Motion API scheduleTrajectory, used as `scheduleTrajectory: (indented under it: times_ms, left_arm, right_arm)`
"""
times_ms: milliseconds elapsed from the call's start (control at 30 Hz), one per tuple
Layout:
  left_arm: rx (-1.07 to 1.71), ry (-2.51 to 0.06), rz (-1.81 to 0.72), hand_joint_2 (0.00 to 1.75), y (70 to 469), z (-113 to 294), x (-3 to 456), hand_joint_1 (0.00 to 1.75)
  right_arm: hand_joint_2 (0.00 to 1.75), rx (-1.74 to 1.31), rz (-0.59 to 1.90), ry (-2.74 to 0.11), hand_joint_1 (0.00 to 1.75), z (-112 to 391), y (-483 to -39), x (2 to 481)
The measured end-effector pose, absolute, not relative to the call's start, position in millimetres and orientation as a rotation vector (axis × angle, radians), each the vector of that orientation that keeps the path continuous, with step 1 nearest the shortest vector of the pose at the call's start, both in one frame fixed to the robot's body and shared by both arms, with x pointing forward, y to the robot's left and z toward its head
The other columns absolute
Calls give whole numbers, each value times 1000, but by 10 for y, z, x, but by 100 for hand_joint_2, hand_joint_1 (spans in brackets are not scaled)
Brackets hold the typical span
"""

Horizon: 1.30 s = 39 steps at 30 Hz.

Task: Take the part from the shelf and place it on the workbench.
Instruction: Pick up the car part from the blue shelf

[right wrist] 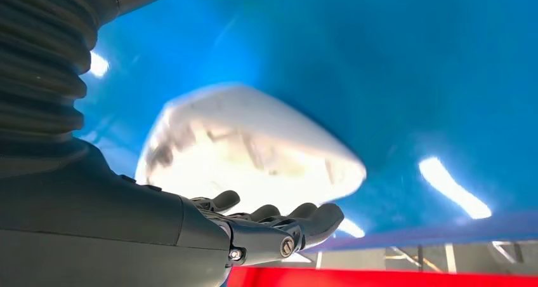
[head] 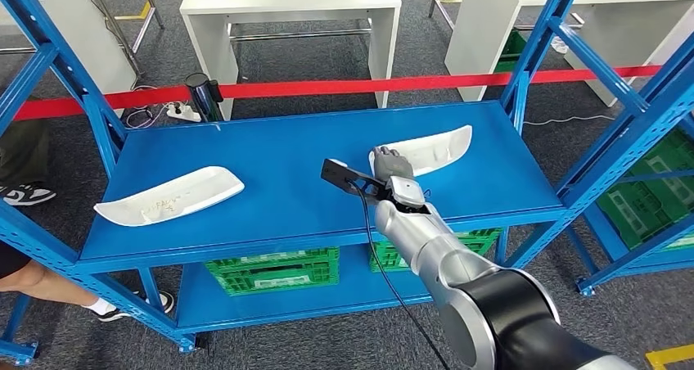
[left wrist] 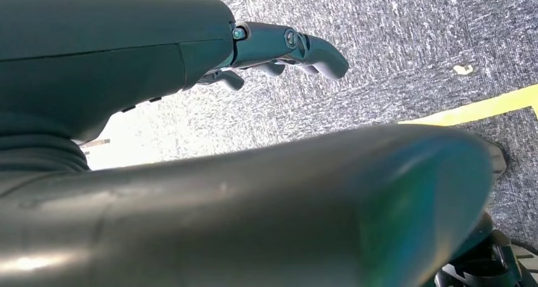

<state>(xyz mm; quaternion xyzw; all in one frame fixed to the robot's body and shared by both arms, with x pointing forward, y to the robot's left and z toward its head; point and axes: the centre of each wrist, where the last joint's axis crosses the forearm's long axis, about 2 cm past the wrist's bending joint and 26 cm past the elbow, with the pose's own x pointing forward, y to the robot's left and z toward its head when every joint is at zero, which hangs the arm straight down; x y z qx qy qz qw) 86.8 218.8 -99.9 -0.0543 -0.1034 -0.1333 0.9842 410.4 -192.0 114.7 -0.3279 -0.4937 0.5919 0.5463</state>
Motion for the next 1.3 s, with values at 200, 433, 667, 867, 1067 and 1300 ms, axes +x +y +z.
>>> scheduleTrajectory:
  times_ms: [200, 433, 667, 867, 1067, 1300]
  left_arm:
    - [-110, -215, -271, 0, 2188, -1002, 850, 0]
    - [-111, -212, -271, 0, 2186, -1006, 830, 0]
    - [-111, -210, -269, 0, 2188, -1008, 820, 0]
    - [-111, -207, -267, 0, 2190, -1008, 819, 0]
    - [-110, -206, -269, 0, 2190, -1008, 819, 0]
    - [-110, -206, -268, 0, 2191, -1008, 819, 0]
  right_arm:
    - [175, -790, 1406, -1180, 0, 1191, -1926, 4137]
    - [175, -795, 1407, -1179, 0, 1201, -1926, 4144]
    - [175, -797, 1403, -1178, 0, 1205, -1926, 4147]
    - [175, -802, 1405, -1177, 0, 1216, -1926, 4154]
    - [175, -808, 1409, -1174, 0, 1216, -1926, 4155]
    - [175, -813, 1408, -1167, 156, 1217, -1926, 4155]
